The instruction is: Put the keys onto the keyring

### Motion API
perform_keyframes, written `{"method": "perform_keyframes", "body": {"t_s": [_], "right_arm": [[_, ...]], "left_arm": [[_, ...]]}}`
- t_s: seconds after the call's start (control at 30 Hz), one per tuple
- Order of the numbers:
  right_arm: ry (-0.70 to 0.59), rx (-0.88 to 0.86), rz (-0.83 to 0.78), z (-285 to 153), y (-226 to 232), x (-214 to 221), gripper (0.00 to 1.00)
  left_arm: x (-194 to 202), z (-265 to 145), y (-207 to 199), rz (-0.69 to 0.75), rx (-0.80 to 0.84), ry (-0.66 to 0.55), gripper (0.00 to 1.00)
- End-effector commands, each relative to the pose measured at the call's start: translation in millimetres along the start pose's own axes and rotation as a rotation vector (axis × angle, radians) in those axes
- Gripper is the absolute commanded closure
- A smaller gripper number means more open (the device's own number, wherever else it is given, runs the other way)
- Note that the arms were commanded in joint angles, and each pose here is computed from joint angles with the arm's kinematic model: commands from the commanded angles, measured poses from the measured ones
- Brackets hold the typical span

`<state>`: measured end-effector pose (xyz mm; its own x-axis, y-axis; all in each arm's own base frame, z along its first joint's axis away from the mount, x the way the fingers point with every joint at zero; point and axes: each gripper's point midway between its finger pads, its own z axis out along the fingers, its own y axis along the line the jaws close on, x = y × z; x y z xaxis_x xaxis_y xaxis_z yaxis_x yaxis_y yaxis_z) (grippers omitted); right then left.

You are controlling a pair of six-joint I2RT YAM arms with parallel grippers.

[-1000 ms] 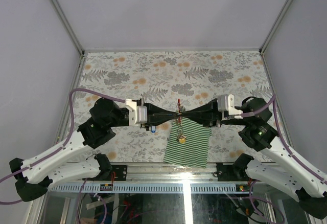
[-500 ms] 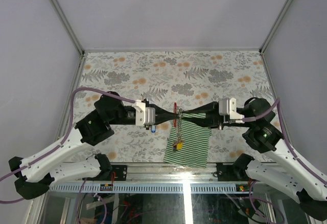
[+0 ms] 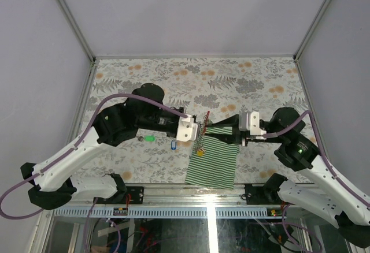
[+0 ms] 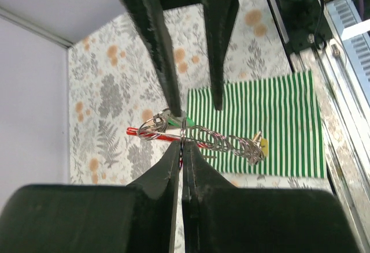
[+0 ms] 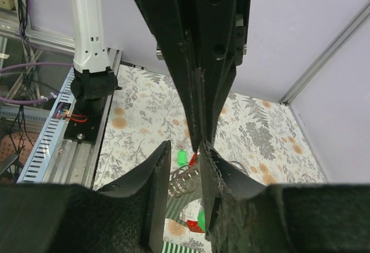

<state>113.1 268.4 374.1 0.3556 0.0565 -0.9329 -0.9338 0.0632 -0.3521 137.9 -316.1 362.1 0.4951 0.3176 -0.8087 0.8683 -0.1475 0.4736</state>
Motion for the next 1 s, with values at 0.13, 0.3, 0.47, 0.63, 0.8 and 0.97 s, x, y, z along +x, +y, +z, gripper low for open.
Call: {"method": "perform_keyframes", "body": {"t_s": [0.13, 0.3, 0.47, 0.63, 0.8, 0.97], "right_arm": [[-0.008, 0.049, -0.047, 4, -12, 0, 0.64], [0.005, 0.029, -0.023, 9, -11, 9, 0.64], [0.020, -0.005, 0.012, 14, -8, 16, 0.63], [0.040, -0.020, 0.039, 19, -8, 25, 0.63], [0.054, -0.039, 0.062, 23, -6, 33, 0.63], [0.072, -0.039, 0.078, 26, -8, 40, 0.63]], "left_arm": [[12, -12, -1, 0.078, 0.025, 0.112, 1.00], [12, -12, -1, 0.081, 0.022, 0.117, 1.00], [14, -11, 0, 0.079, 0.024, 0.124, 1.00], [16, -9, 0, 0.078, 0.025, 0.132, 1.00], [18, -8, 1, 0.072, 0.017, 0.142, 1.00], [19, -8, 2, 0.067, 0.015, 0.145, 1.00]]}}
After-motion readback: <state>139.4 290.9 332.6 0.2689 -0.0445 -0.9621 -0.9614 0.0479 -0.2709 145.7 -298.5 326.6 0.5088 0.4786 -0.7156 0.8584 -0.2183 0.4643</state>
